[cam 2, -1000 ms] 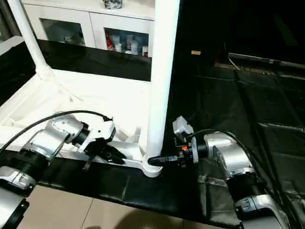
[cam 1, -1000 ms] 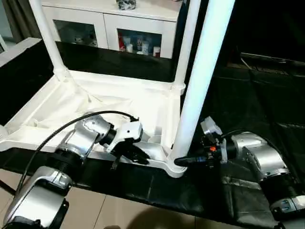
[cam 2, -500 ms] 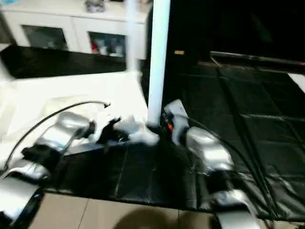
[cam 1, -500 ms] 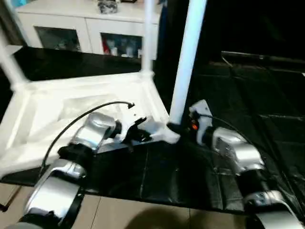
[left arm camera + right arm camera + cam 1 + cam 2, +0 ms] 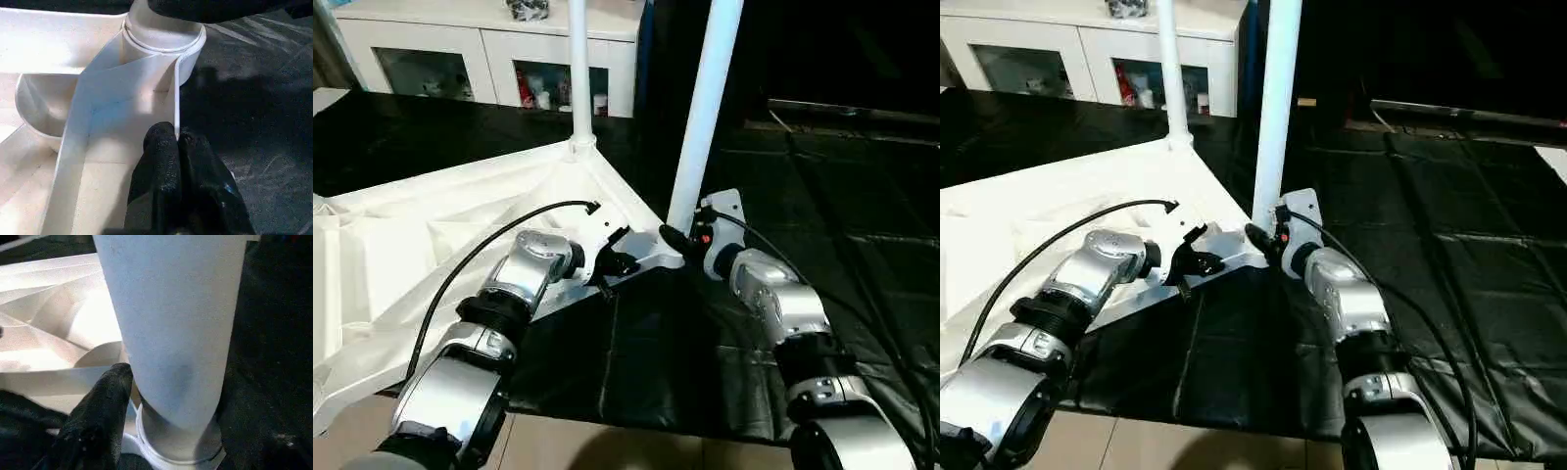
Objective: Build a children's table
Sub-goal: Rotate leg to tighten
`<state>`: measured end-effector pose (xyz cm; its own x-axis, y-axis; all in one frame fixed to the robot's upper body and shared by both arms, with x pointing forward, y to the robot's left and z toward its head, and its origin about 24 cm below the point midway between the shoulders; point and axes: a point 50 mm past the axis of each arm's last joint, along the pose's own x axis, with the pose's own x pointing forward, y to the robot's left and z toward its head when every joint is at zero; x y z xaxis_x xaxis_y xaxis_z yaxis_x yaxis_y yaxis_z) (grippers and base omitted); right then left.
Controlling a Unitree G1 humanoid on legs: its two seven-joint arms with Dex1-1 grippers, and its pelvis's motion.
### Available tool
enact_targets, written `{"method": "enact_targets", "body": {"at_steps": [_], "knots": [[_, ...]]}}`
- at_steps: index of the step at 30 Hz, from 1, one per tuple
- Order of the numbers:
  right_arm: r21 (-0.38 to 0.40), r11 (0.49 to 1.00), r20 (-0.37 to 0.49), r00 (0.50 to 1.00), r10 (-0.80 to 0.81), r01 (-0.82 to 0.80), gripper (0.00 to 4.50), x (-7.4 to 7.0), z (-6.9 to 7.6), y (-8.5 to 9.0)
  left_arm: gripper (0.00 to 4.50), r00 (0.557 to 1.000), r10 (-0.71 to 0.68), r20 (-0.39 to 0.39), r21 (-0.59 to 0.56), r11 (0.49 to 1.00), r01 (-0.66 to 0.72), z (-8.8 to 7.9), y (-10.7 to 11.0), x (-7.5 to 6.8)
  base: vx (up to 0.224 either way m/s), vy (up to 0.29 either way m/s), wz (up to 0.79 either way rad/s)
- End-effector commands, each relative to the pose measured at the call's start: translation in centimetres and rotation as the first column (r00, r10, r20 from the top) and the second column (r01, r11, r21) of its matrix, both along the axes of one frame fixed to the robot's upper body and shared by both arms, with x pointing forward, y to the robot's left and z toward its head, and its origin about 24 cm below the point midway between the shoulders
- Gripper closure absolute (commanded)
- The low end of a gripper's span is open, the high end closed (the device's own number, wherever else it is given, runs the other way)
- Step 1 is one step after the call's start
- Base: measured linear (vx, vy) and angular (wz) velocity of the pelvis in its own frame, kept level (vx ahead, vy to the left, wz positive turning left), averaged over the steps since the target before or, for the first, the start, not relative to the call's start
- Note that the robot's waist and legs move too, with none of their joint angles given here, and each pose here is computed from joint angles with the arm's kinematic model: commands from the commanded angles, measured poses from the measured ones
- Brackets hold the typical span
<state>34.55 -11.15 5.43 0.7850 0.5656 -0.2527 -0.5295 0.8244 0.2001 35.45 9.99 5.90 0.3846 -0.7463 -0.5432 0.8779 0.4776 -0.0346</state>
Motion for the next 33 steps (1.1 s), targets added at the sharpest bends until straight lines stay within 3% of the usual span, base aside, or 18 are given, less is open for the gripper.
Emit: {"method": "enact_targets", "body": {"at_steps": [1,9,11,19,22,27,29,33], "knots": [[0.079,0.975,-0.038,0.976,0.213,-0.210,1.42,-1.4,-0.6,3.2,4.50,0.996,-0.061,0.059,-0.028,0.998,0.062,1.2,-1.5,0.3,0.000,0.000,0.00],[0.032,0.955,-0.015,0.955,0.295,-0.294,0.76,-2.0,-0.7,-0.1,4.50,0.991,-0.120,0.053,-0.016,0.993,0.121,1.2,-0.3,0.0,0.000,0.000,0.00],[0.000,0.931,-0.010,0.931,0.365,-0.365,0.58,-2.5,-0.6,-1.9,4.50,0.984,-0.173,0.041,-0.014,0.985,0.173,1.3,0.0,-0.3,0.000,0.000,0.00],[-0.031,0.859,-0.040,0.859,0.510,-0.511,0.09,-3.7,-0.3,-4.5,4.50,0.954,-0.298,0.010,0.021,0.954,0.298,1.1,0.8,-1.1,0.000,0.000,0.00],[-0.093,0.804,-0.065,0.809,0.584,-0.588,0.04,-4.2,-0.1,-6.1,4.50,0.927,-0.374,-0.018,0.051,0.926,0.375,1.0,1.7,-1.6,0.000,0.000,0.00],[-0.085,0.763,-0.051,0.768,0.639,-0.641,0.04,-4.5,0.3,-6.5,4.50,0.879,-0.474,-0.055,0.045,0.878,0.476,0.9,2.1,-2.5,0.000,0.000,0.00],[-0.058,0.723,-0.030,0.725,0.688,-0.689,0.04,-4.8,0.7,-6.1,4.50,0.838,-0.539,-0.081,0.035,0.839,0.543,0.9,2.2,-3.2,0.000,0.000,0.00],[-0.045,0.693,-0.023,0.695,0.719,-0.719,0.04,-5.0,0.8,-5.7,4.50,0.810,-0.581,-0.081,0.045,0.810,0.585,0.8,2.1,-3.6,0.000,0.000,0.00]]}}
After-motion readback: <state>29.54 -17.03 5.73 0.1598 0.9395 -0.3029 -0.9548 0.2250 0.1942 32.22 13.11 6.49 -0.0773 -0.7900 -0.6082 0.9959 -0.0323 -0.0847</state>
